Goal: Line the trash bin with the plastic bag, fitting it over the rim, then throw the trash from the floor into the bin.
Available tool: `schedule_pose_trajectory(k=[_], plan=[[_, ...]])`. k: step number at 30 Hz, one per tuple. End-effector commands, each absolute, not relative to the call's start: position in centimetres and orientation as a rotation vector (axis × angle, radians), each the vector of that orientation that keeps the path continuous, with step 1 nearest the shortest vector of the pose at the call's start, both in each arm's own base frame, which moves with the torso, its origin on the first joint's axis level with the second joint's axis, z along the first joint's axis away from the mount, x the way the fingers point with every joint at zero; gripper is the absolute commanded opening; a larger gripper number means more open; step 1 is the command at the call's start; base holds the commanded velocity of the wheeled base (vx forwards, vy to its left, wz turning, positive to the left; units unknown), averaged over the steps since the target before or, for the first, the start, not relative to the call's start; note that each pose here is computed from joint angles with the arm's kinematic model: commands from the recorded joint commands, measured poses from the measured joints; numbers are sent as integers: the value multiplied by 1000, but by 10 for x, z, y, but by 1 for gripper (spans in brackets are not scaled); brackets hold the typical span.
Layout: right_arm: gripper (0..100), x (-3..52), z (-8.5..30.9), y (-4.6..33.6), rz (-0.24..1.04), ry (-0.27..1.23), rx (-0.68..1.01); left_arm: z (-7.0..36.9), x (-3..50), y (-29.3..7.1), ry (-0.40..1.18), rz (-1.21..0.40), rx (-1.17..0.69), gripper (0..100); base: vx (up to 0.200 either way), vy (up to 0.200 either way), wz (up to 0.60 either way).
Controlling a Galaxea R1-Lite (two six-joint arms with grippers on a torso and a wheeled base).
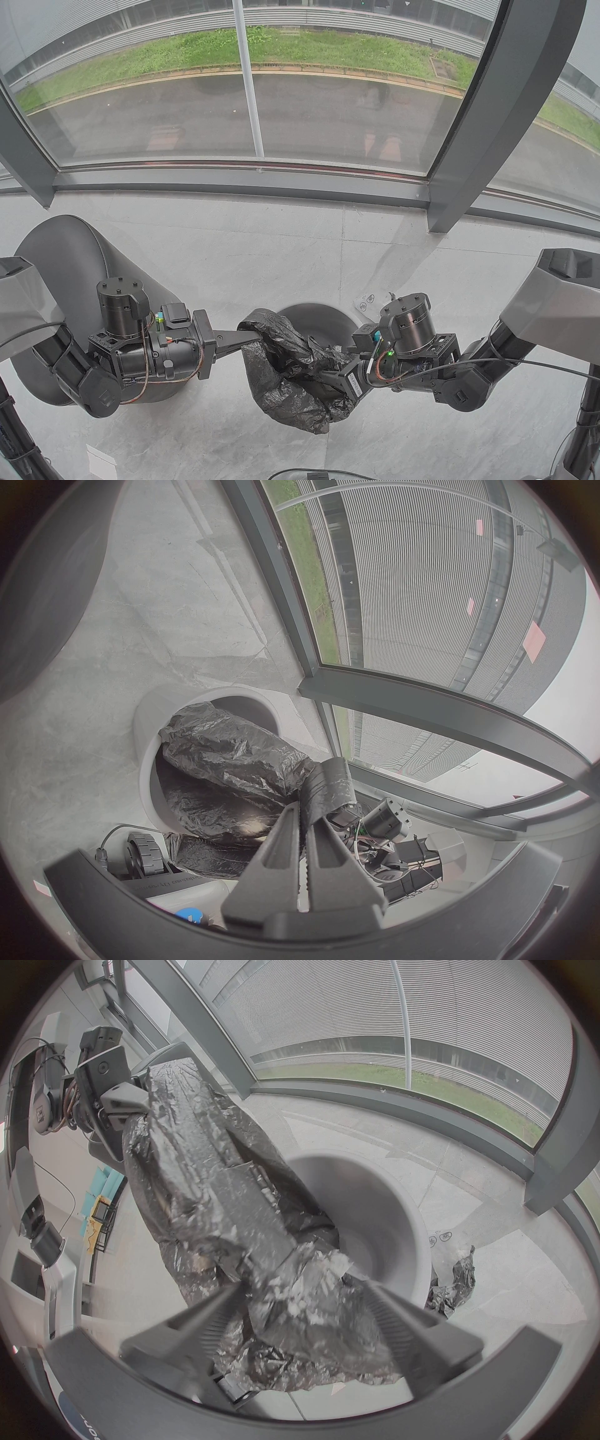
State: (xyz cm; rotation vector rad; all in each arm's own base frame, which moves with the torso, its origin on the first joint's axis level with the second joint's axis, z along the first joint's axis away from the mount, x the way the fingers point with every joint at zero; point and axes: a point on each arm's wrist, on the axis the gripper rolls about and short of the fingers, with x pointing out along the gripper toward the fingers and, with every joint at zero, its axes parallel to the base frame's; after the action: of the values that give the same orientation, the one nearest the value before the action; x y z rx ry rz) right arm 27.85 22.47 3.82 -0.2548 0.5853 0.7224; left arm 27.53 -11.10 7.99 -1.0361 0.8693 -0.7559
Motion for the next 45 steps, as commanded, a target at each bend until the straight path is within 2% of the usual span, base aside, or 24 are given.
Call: schedule_pose_trajectory(k=[1, 12, 17, 21, 30, 39, 45], plan=[[0, 283, 30, 225, 713, 574, -249, 81, 274, -110, 865, -756, -1036, 0, 0, 0, 0], [0, 284, 36, 222, 704, 555, -240, 83, 271, -111, 828, -729, -1009, 0, 0, 0, 0], [0, 285, 42, 218, 693, 538, -233, 72, 271, -118, 657, -578, -733, 0, 0, 0, 0], [0, 288, 47, 216, 687, 521, -232, 70, 270, -121, 605, -542, -612, 0, 0, 0, 0], [0, 294, 52, 210, 665, 503, -222, 67, 277, -124, 599, -584, -399, 0, 0, 0, 0], [0, 323, 65, 200, 598, 436, -187, 70, 289, -127, 645, -585, -290, 0, 0, 0, 0], [0, 332, 61, 199, 562, 433, -198, 70, 296, -127, 644, -590, -236, 0, 0, 0, 0]])
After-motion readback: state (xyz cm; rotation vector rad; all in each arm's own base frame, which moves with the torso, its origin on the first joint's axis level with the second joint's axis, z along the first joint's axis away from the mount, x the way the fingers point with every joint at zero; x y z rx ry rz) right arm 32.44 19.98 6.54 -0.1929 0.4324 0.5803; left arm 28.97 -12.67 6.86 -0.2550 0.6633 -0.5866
